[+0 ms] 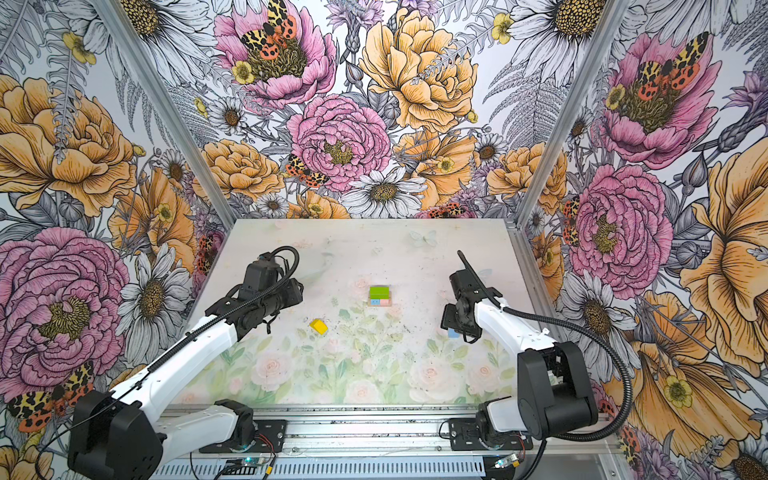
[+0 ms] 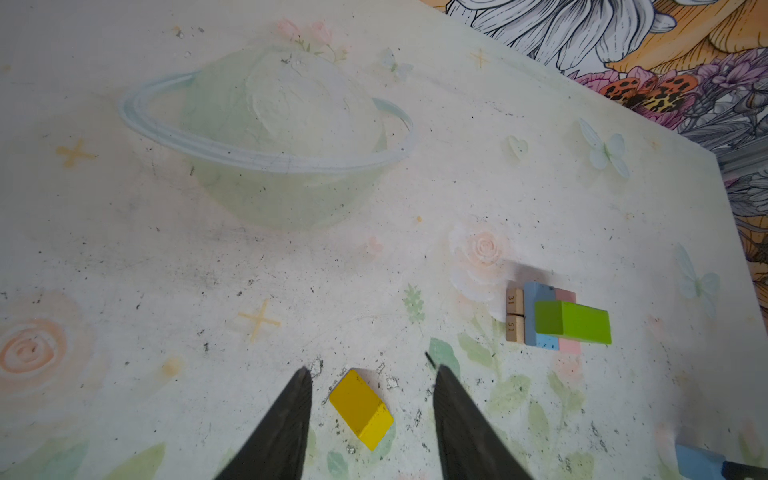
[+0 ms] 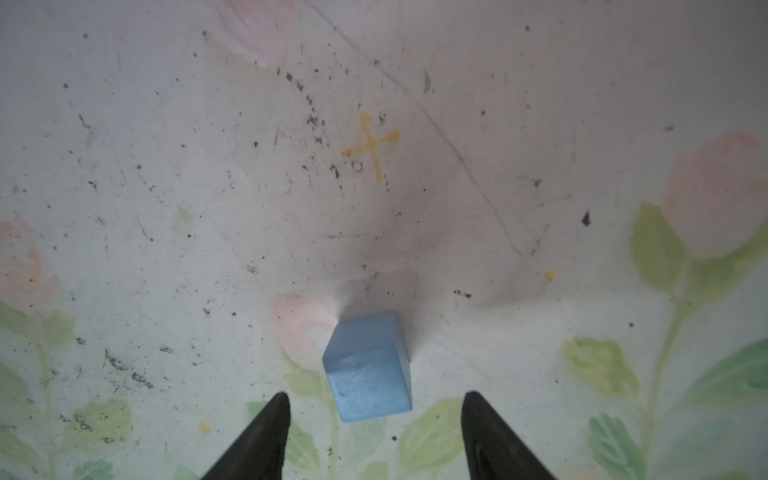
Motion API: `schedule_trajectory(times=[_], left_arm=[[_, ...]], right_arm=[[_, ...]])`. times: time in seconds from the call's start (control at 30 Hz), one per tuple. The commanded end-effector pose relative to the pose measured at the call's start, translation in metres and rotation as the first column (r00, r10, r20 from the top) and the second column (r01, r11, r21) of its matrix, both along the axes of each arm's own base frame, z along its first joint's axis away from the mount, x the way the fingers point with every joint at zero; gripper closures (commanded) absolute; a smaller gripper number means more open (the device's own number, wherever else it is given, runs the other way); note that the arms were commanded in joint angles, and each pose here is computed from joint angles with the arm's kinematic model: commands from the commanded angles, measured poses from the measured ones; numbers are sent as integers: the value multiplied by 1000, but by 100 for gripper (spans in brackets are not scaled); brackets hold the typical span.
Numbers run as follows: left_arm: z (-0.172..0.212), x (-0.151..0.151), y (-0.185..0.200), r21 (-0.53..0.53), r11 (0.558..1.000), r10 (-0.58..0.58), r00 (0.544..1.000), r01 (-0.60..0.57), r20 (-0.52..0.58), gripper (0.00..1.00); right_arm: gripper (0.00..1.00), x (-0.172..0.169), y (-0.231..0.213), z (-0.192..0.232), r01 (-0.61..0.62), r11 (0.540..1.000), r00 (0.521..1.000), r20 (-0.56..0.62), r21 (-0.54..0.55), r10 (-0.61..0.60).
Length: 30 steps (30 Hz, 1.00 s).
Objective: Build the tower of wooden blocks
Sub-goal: 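Raise the left gripper off the yellow block while the right gripper lowers over the cube, then close the right gripper on the light-blue cube and lift it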
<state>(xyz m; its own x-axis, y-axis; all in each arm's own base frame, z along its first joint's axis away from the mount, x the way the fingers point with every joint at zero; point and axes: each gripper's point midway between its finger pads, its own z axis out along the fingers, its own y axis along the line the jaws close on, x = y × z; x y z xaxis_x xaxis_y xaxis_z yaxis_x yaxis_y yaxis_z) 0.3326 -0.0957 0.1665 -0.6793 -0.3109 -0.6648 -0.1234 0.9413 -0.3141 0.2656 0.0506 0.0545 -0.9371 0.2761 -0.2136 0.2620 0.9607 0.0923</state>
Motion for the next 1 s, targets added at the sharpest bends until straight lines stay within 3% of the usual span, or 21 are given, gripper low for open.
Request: schedule_trajectory(times=[0.0, 0.8, 0.97], left_arm=[[14, 5, -4, 13, 1000, -26, 998, 25, 54, 50], [10, 4, -13, 22, 999, -50, 997, 48, 55, 50], [9, 4, -12, 27, 999, -46, 997, 44, 54, 50]], right_arm=[[33, 5, -5, 1, -16, 998, 1000, 8, -55, 17], [43, 12, 2, -11, -67, 990, 998, -25, -124, 65], [51, 14, 5, -12, -76, 990, 997, -20, -123, 74]])
